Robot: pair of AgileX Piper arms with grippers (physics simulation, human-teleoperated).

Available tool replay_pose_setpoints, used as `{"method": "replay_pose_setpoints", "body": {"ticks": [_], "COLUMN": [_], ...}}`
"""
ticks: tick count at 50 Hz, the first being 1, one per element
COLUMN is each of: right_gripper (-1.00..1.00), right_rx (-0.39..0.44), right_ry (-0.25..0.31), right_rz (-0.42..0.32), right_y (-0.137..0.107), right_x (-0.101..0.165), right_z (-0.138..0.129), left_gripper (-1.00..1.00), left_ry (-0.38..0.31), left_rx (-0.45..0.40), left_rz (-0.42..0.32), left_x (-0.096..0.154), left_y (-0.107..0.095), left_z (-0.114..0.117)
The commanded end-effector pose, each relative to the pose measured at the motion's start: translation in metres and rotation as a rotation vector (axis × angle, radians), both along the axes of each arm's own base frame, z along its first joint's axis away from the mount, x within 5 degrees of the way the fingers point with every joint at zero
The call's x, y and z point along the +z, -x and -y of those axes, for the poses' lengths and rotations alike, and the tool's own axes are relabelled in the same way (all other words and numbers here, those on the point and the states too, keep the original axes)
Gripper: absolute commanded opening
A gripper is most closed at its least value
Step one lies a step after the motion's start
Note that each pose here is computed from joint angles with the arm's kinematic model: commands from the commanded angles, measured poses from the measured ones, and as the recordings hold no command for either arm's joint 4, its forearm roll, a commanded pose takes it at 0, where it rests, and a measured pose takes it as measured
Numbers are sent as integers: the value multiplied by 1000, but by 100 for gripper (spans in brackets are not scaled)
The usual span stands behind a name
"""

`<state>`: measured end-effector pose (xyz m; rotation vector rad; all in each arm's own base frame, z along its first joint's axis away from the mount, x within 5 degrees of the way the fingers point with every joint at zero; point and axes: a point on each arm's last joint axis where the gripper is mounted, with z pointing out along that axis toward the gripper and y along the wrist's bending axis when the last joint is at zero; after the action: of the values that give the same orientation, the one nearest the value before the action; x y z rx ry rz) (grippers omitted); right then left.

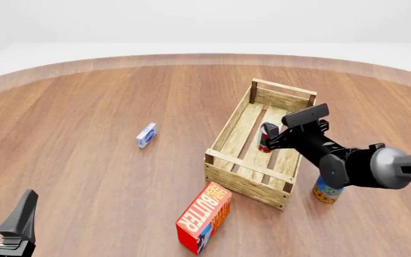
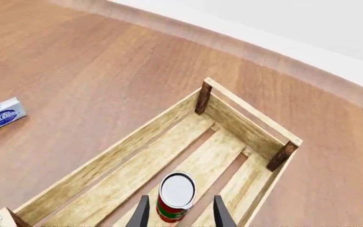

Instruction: Pick up the tomato sauce, and put it in the wooden tray.

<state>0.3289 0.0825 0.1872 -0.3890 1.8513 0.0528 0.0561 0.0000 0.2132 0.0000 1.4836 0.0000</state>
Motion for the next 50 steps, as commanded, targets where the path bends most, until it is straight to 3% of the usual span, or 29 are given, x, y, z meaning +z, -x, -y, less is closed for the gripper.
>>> {"method": "replay_pose_setpoints", "body": {"ticks": [1, 50], "right_gripper": [100, 100], "right_rx": [-1, -2], "right_ry": [3, -5], "right_rz": [14, 67], "right_y": [8, 40], "right_x": [8, 40], "right_z": [3, 12], "left_gripper": [100, 100], "left_ry": [0, 0], "left_rx": [0, 0], "left_rz": [0, 0], "left_x": [0, 0], "left_y": [0, 0], "left_z": [0, 0]}}
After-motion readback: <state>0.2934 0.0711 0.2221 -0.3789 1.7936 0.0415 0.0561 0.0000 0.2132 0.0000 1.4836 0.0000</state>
